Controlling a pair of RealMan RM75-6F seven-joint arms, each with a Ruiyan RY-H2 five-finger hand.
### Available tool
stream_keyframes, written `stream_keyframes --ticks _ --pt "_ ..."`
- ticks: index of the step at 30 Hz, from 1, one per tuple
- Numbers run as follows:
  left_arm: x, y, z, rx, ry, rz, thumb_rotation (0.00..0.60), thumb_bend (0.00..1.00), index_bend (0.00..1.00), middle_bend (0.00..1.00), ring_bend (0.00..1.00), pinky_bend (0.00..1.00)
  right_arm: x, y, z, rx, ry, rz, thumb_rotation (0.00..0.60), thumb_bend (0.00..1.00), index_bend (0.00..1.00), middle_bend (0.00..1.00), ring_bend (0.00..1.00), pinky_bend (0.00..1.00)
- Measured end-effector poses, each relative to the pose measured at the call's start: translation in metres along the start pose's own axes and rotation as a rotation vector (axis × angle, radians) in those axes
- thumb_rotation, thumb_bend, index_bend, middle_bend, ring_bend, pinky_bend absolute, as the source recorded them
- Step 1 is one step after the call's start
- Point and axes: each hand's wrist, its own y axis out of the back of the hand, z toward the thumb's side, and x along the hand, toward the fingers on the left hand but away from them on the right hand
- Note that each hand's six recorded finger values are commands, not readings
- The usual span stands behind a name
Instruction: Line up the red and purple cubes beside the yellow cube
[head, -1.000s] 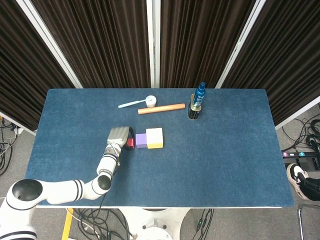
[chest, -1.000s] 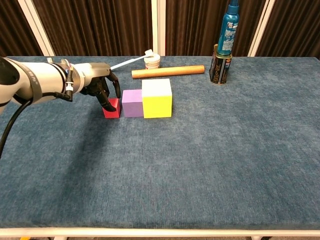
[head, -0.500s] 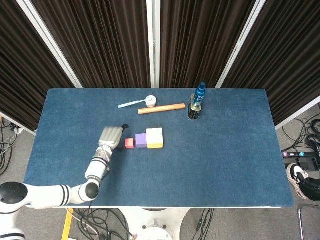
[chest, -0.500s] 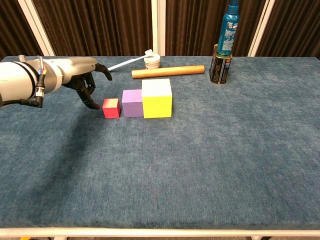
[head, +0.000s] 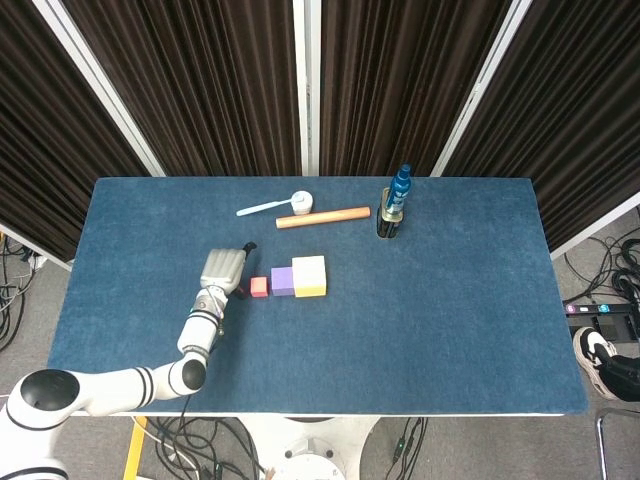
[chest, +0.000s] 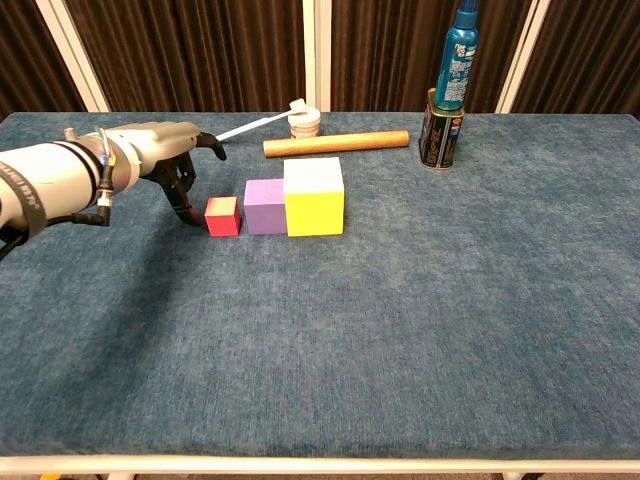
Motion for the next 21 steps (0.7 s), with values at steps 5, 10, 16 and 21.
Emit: stream_keyframes --ticks 5,10,16,21 --pt "0.003 0.000 0.003 -0.011 -0.003 0.003 0.600 0.15 0.22 0.88 0.94 0.99 0.000 0.000 0.000 0.000 -0.002 0.000 0.600 0.15 0.00 0.10 0.03 0.11" --pt "0.006 0.000 0.006 -0.030 -0.004 -0.005 0.600 0.15 0.22 0.88 0.94 0.99 0.002 0.001 -0.001 0.003 -0.007 -0.001 0.600 0.15 0.00 0.10 0.03 0.11" --pt "0.007 0.000 0.007 -0.003 -0.010 0.005 0.600 0.15 0.22 0.87 0.93 0.99 0.003 0.001 -0.002 0.003 -0.012 -0.001 0.600 0.15 0.00 0.10 0.03 0.11" --pt "0.007 0.001 -0.003 0.017 -0.002 0.012 0.600 0.15 0.22 0.87 0.93 0.98 0.003 0.001 -0.003 0.003 -0.013 0.001 0.600 0.15 0.00 0.10 0.03 0.11"
